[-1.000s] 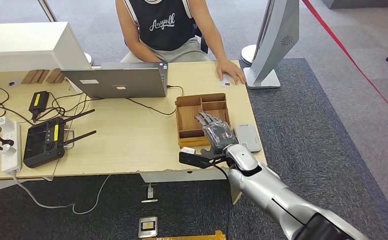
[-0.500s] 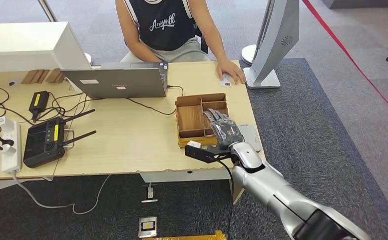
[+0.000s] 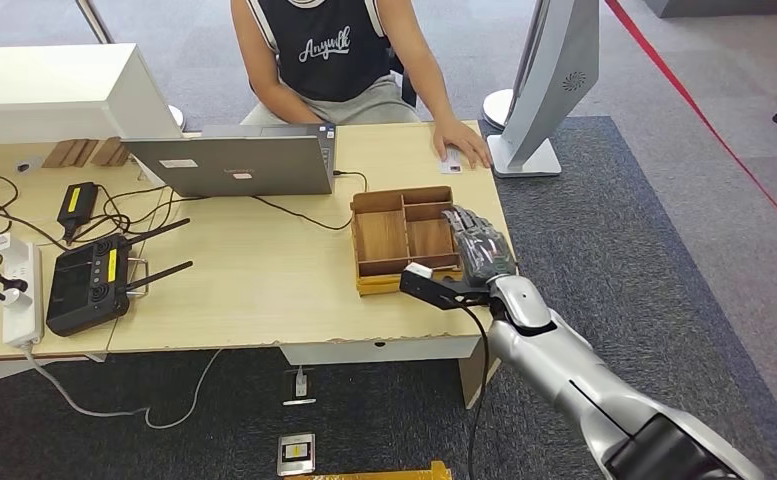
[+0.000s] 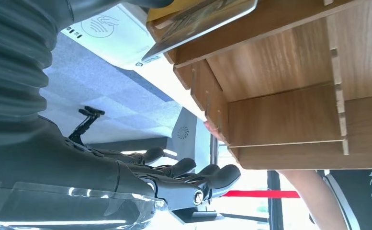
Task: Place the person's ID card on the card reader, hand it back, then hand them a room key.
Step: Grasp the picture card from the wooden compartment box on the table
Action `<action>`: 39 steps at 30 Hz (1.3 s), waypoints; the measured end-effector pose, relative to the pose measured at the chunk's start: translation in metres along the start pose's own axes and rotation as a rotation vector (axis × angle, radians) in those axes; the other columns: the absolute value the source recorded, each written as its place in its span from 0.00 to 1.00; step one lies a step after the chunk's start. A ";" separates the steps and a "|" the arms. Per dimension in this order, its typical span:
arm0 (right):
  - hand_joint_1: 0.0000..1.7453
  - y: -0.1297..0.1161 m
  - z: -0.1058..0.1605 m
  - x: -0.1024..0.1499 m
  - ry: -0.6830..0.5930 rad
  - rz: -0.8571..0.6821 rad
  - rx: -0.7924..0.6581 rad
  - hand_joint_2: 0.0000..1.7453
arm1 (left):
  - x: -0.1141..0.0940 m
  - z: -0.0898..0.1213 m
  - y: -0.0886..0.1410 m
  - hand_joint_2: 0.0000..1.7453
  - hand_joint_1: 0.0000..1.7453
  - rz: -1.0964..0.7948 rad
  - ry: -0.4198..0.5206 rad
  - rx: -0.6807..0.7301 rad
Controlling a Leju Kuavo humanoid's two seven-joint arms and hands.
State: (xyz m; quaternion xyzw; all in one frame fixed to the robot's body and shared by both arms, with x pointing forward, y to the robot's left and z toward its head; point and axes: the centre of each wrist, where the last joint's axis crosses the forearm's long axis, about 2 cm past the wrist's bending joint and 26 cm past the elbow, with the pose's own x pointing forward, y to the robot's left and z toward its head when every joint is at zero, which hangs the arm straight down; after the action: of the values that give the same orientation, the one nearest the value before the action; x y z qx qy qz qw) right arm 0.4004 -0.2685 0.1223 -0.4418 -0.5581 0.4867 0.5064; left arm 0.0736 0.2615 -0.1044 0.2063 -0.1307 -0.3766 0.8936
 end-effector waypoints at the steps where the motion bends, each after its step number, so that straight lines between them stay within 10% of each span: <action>1: 0.00 0.000 0.000 -0.001 0.003 0.000 -0.001 1.00 | 0.000 0.000 0.000 0.00 0.00 -0.001 -0.001 0.000; 39: 0.00 0.007 0.003 0.004 -0.067 -0.007 0.075 1.00 | -0.003 -0.002 0.003 0.00 0.00 -0.019 0.003 -0.007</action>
State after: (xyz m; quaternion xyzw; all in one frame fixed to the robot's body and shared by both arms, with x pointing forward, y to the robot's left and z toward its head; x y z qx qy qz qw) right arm 0.3966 -0.2637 0.1160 -0.4040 -0.5577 0.5198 0.5055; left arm 0.0740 0.2665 -0.1047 0.2051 -0.1259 -0.3852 0.8909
